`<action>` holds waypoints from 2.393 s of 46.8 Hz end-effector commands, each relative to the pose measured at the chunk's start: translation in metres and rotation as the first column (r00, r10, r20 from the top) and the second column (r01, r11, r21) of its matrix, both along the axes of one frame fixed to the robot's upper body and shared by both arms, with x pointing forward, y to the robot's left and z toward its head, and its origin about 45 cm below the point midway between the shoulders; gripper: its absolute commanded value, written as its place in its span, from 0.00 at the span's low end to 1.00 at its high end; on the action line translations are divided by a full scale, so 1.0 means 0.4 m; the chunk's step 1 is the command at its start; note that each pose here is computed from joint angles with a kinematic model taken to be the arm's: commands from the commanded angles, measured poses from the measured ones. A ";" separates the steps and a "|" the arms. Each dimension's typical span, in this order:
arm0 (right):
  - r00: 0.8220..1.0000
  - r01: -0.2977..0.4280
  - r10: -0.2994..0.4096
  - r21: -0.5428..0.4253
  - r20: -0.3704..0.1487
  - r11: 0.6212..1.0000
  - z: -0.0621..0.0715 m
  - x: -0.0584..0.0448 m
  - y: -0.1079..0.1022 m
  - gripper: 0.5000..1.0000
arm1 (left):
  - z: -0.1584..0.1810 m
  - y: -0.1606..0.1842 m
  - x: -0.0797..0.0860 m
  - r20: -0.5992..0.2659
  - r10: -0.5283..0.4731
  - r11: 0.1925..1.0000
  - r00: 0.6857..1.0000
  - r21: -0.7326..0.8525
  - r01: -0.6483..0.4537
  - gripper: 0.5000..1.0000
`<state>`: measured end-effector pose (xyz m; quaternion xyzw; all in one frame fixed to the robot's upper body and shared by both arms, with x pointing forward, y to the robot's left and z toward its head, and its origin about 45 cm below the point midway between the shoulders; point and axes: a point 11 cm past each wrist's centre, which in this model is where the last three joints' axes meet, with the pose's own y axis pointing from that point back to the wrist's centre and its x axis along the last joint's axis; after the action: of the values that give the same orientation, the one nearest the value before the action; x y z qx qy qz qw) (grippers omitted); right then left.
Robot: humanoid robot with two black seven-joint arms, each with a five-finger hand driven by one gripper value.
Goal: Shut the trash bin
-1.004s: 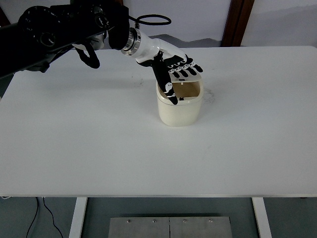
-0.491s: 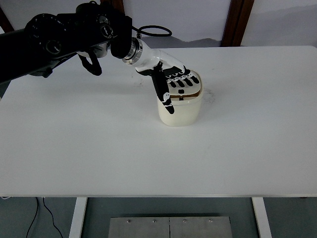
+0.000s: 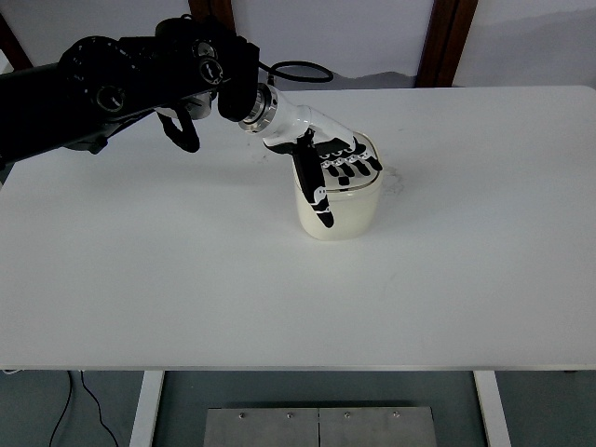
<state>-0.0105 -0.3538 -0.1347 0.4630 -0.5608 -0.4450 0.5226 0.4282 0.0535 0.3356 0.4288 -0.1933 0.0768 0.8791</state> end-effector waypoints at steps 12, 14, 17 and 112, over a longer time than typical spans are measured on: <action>1.000 0.000 0.000 0.000 0.000 1.000 0.000 0.000 0.000 0.98 | -0.008 -0.004 -0.004 -0.008 -0.004 1.000 1.000 0.001 0.004 1.00; 1.000 0.000 0.000 0.000 0.000 1.000 0.000 0.000 0.000 0.98 | -0.012 -0.003 -0.005 -0.010 -0.004 1.000 1.000 0.004 0.004 1.00; 1.000 0.000 0.000 0.000 0.000 1.000 0.000 0.000 0.000 0.98 | -0.017 0.001 -0.005 -0.011 -0.003 1.000 1.000 0.012 0.003 1.00; 1.000 0.000 0.000 0.000 0.000 1.000 0.000 0.000 0.000 0.98 | -0.150 0.888 0.124 -0.651 0.694 -0.371 0.308 -0.690 -0.621 1.00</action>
<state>-0.0106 -0.3538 -0.1347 0.4630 -0.5608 -0.4451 0.5226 0.4839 0.3979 0.2862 -0.1481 0.1471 0.6766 0.7062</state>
